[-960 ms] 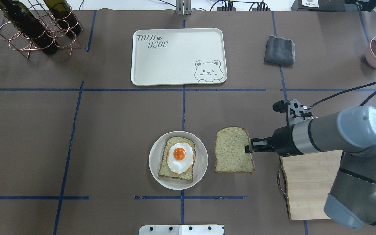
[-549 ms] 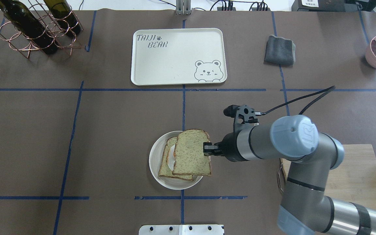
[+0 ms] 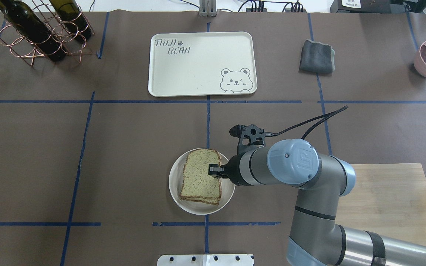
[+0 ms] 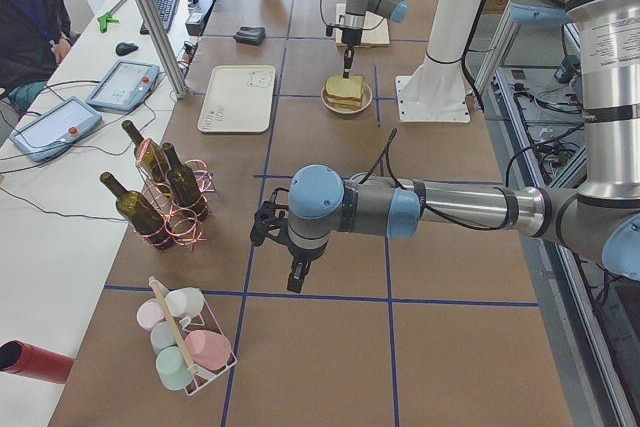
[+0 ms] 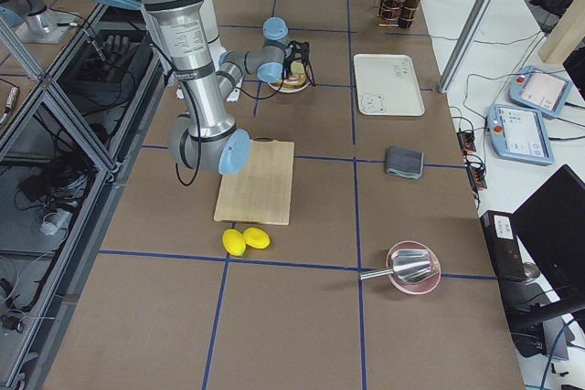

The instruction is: Make sandwich and place on tray

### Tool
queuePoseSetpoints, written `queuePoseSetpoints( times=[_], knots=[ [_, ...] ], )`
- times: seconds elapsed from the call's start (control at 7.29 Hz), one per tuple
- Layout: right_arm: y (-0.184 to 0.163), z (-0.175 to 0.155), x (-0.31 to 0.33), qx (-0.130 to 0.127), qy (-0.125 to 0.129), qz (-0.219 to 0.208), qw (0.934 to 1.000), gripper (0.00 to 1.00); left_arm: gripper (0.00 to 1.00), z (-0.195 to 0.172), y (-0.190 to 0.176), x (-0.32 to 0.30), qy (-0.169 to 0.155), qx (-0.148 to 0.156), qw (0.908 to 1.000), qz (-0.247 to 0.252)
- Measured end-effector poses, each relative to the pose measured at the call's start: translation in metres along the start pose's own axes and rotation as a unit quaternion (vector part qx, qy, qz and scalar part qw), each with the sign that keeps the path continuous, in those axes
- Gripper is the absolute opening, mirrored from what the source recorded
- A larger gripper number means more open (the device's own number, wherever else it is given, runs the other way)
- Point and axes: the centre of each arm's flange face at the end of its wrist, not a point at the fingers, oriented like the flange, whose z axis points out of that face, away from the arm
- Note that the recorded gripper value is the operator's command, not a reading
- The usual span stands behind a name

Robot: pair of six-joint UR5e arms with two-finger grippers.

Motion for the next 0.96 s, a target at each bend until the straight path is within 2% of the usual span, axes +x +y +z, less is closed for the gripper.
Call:
queuePoseSetpoints(
  times=[0.14, 0.27, 0.69, 0.96],
  knots=[
    [0.005, 0.005, 0.001, 0.002, 0.004, -0.001, 1.0000, 0.39, 1.00, 0.000, 0.000, 0.000, 0.000, 0.000, 1.0000, 0.000],
    [0.010, 0.009, 0.003, 0.006, 0.007, -0.003, 1.0000, 0.99, 1.00, 0.000, 0.000, 0.000, 0.000, 0.000, 1.0000, 0.000],
    [0.011, 0.009, 0.003, 0.013, 0.008, -0.005, 0.9999, 1.00, 1.00, 0.001, 0.000, -0.001, 0.000, -0.001, 1.0000, -0.001],
    [-0.008, -0.001, 0.009, 0.012, 0.010, 0.001, 0.9999, 1.00, 1.00, 0.001, 0.001, -0.001, 0.000, -0.001, 1.0000, -0.001]
  ],
)
